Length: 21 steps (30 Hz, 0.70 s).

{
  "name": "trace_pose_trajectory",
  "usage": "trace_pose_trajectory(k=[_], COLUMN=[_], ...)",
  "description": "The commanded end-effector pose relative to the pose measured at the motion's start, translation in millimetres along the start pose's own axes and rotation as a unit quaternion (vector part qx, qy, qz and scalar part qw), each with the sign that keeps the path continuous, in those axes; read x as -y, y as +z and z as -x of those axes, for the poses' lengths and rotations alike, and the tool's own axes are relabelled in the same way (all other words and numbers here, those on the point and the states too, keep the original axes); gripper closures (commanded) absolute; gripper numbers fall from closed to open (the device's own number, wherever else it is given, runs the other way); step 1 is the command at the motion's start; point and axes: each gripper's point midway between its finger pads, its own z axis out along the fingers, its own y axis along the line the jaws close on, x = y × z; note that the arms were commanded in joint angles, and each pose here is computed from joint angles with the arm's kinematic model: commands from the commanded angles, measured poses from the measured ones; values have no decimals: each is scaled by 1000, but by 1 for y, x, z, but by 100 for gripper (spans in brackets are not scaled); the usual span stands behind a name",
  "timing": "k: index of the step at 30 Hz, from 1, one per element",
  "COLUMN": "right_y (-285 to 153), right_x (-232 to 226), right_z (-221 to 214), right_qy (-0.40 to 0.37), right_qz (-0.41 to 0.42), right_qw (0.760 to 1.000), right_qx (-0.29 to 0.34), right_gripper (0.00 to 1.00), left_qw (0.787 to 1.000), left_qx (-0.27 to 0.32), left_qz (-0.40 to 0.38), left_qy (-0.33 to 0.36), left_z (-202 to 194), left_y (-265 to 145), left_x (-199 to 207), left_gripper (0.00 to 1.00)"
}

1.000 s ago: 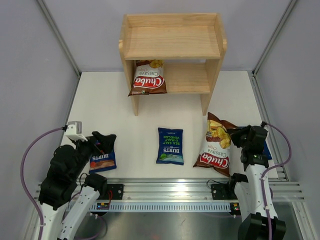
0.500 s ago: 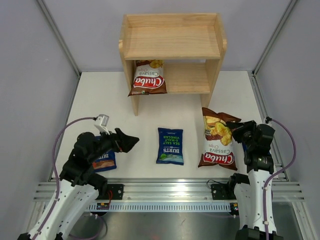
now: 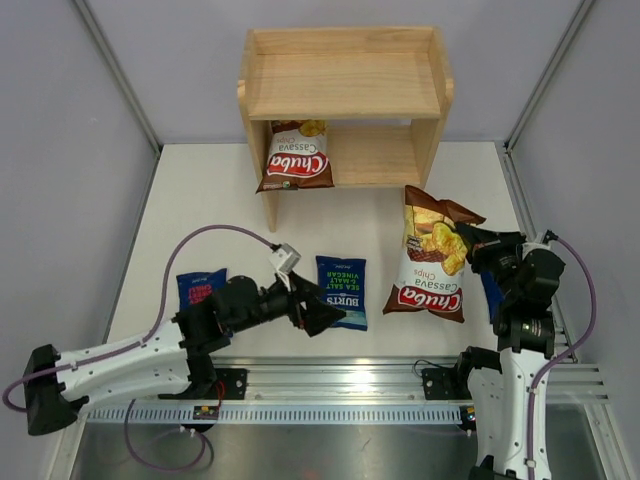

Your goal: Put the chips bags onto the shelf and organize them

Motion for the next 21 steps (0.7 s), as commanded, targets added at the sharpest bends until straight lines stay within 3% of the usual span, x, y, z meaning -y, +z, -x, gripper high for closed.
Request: trace_pose_trajectory(k=[1,2,4,9,21], right_y=[-19,-20,-26,-37,-71], right_x=[-72,-76,-85,-100,-135], right_z=[-6,-8,-11,-14,-26], right_qy=[39,51,77,107,150], right_qz=[108,116,135,155,214], right_qw=[993,991,987,981,961], right_qx=[-23,-29,-41,-52,-87], right_gripper=[100,100,100,100,100], left_qw=[995,996,993,991,976], left_qx=[87,60,75,94,138], left_qz=[6,7,-19,-33,-140], left_qy=[51,71,84,87,99], left_z=[50,34,43,48,53], left_y=[33,49,62,94,110], left_x=[25,27,49,60,104], left_gripper=[1,1,1,1,1])
